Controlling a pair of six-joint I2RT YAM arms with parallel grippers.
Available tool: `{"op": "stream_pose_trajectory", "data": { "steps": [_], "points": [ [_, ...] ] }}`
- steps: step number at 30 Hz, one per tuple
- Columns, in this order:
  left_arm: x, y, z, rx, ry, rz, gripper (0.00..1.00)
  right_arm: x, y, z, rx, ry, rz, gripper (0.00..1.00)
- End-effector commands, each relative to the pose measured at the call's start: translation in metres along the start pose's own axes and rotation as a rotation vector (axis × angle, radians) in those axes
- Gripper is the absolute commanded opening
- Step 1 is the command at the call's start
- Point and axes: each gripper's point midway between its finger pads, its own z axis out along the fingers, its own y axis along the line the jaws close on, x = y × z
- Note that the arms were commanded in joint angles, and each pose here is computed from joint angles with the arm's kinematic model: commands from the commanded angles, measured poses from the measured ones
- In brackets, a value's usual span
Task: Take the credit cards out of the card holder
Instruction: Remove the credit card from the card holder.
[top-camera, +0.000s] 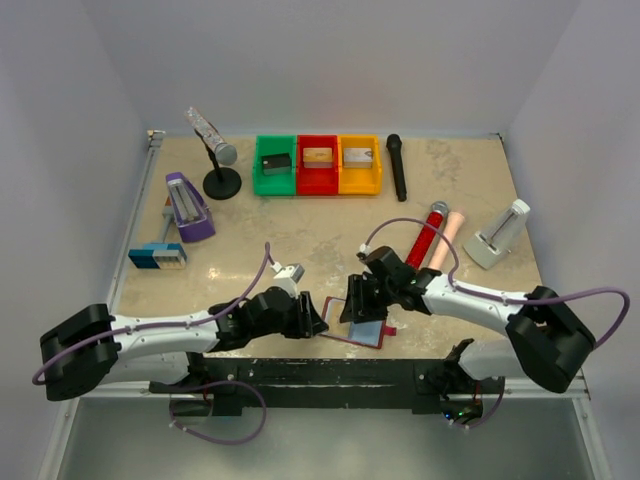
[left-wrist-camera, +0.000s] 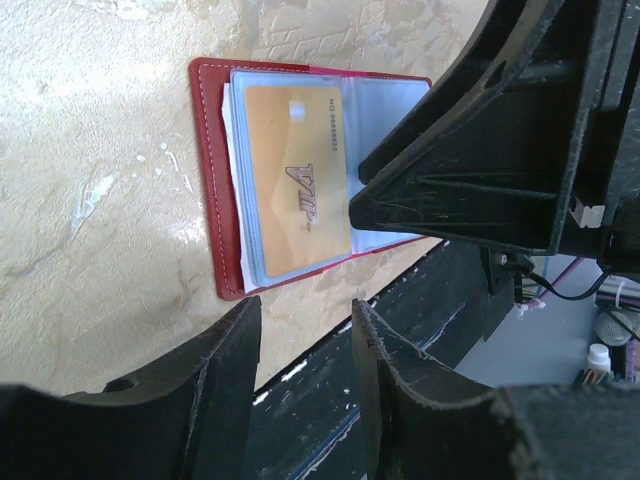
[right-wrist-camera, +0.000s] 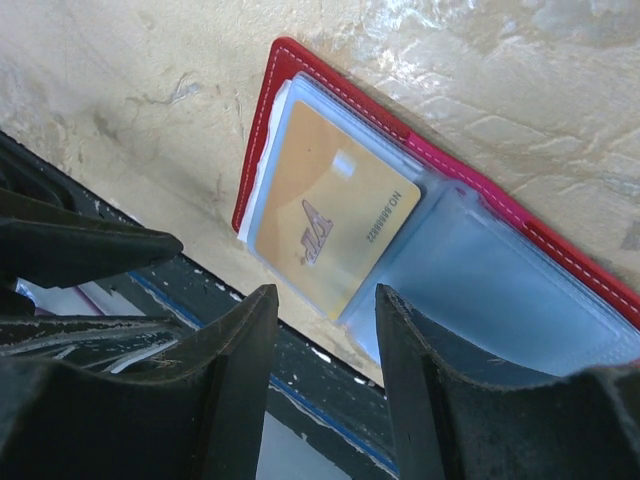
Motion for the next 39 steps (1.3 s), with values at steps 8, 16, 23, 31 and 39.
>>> {"op": "stream_pose_trajectory", "data": {
  "steps": [8,16,23,31,39],
  "points": [
    [-0.002,0.003,-0.001,0.018,-0.031,-0.041,0.46,-0.013,0.017,0.013,-0.005,0.003,-0.05,0.49],
    [-0.001,0.004,-0.002,0.024,-0.038,-0.044,0.46,-0.01,0.025,0.017,-0.007,0.032,-0.13,0.49],
    [0.0,0.009,-0.006,0.025,-0.049,-0.063,0.46,-0.013,0.034,0.019,-0.019,0.061,-0.176,0.5],
    [-0.016,0.003,-0.012,0.023,-0.107,-0.029,0.45,-0.017,0.026,0.003,-0.001,-0.052,-0.123,0.48],
    [-0.034,-0.01,0.001,-0.006,-0.101,0.037,0.24,-0.013,0.017,0.001,-0.031,-0.122,-0.058,0.43]
  ]
}}
